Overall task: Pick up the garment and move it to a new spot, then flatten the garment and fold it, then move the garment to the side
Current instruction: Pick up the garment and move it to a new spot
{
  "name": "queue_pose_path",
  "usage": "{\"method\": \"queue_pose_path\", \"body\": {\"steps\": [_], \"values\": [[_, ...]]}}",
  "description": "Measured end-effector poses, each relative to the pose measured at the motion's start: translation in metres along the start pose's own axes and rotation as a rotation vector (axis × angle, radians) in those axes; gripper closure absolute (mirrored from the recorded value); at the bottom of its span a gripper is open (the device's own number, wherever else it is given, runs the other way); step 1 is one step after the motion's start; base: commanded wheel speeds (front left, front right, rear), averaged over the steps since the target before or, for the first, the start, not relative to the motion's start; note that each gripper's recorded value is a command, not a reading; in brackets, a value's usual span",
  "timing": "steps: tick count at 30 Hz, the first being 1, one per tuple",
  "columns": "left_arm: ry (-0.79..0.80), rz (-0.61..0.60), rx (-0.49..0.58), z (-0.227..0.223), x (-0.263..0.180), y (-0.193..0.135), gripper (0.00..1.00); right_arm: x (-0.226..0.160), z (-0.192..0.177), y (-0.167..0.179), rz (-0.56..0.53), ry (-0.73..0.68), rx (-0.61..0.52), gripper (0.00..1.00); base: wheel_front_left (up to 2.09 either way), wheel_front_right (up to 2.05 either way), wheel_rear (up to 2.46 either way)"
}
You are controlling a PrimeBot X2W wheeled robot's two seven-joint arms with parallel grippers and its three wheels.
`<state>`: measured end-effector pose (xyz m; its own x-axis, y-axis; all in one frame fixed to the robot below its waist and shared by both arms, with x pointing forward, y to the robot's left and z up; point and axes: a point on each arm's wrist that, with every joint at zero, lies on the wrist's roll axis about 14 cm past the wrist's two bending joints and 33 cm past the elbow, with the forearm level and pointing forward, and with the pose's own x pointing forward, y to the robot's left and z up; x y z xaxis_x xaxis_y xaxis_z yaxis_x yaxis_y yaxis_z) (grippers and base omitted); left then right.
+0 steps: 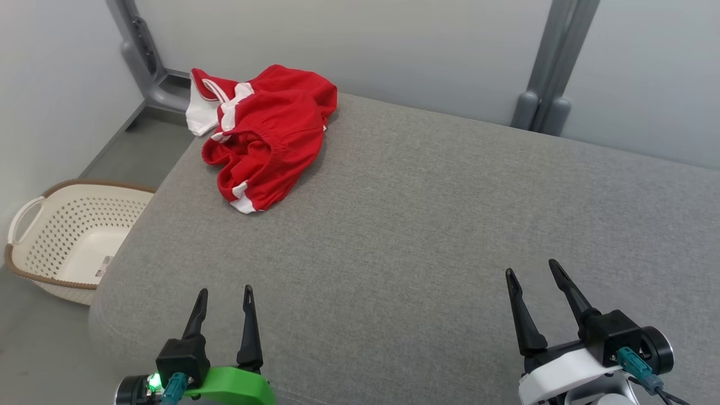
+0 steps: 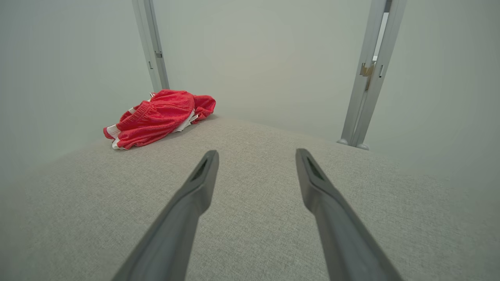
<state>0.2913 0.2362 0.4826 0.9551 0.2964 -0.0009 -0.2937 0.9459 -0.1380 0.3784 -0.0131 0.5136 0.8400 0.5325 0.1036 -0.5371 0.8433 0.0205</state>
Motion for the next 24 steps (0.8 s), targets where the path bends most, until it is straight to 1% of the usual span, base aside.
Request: {"method": "queue_pose_path", "body": {"steps": [5, 9, 15, 18, 21, 24], "values": [[-0.008, 0.059, 0.0, 0.002, -0.008, 0.018, 0.0, 0.011, -0.002, 0.019, 0.065, 0.003, 0.008, 0.0, 0.0, 0.0, 0.0], [-0.009, 0.086, 0.001, 0.003, -0.012, 0.027, 0.0, 0.016, -0.004, 0.027, 0.092, 0.006, 0.013, 0.0, 0.0, 0.0, 0.0], [-0.007, 0.081, 0.004, 0.003, -0.009, 0.024, 0.0, 0.015, -0.007, 0.027, 0.092, 0.012, 0.018, 0.0, 0.0, 0.0, 0.0], [-0.008, 0.06, 0.031, 0.004, -0.004, 0.02, 0.0, 0.017, -0.006, 0.025, 0.087, 0.007, 0.023, 0.0, 0.0, 0.0, 0.0], [-0.085, 0.044, 0.065, 0.031, 0.015, 0.024, 0.0, 0.021, -0.005, 0.017, 0.07, -0.004, 0.018, 0.0, 0.0, 0.0, 0.0], [-0.179, -0.002, 0.145, 0.068, 0.039, 0.028, 0.0, 0.024, -0.007, 0.01, 0.054, -0.003, 0.013, 0.0, 0.0, 0.0, 0.0]]}}
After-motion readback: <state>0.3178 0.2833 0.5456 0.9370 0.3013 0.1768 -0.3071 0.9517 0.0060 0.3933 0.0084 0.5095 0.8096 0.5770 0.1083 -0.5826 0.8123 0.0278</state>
